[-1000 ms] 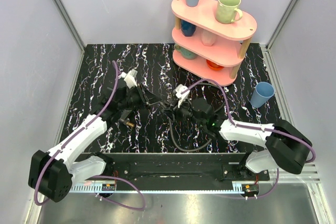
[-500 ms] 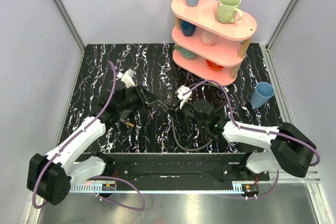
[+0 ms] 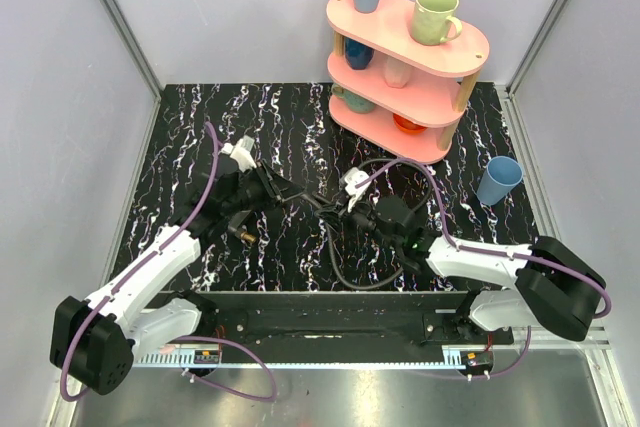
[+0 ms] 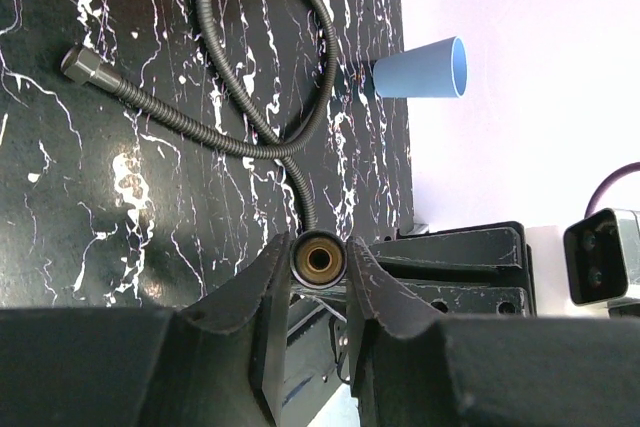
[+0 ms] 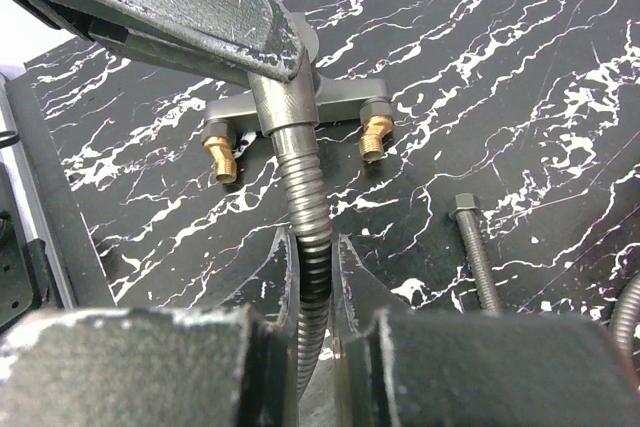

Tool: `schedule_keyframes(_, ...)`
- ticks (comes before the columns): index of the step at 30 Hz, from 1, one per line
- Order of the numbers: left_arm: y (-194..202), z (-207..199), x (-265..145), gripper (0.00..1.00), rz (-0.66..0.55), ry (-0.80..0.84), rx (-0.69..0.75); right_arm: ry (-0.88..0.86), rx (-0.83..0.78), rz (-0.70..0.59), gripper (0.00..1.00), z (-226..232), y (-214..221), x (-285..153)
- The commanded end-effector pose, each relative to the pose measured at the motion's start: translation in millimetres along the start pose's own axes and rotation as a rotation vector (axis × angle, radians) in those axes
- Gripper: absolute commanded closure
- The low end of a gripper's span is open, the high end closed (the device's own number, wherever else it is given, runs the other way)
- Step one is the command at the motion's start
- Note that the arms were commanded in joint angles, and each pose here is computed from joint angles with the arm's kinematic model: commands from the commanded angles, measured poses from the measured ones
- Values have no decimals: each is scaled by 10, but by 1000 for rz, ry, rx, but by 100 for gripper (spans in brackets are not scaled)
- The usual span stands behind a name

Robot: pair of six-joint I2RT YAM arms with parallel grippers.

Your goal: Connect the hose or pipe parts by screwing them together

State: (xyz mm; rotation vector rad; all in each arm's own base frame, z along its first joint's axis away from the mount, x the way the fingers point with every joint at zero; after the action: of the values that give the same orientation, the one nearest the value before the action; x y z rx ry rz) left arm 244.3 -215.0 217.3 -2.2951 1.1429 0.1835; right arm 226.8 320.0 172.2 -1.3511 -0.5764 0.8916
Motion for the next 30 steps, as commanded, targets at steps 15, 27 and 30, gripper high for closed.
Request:
schedule_keyframes(15, -127, -163, -40, 100, -64, 106, -39, -20, 41, -182, 40, 88, -797, 22)
schedule_keyframes(27, -111, -244, -84, 100, -50, 135, -35, -91, 27, -138, 53, 89, -765, 257)
schedule_keyframes(30, -94, -243, -93, 100, -45, 135, -34, -110, 29, -114, 54, 95, -702, 294)
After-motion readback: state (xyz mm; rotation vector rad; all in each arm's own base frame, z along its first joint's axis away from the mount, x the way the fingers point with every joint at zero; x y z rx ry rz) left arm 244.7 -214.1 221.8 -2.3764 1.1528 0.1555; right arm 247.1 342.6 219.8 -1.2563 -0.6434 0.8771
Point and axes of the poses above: each gripper's point midway between its finger pads, its own x axis out along the fingers, its own z axis along the line the jaws close on, y = z × x, the point moved 2 cm from there along -x, back along the fingers, and after that the axes turned 1 degree about x, right-handed, at the moved point
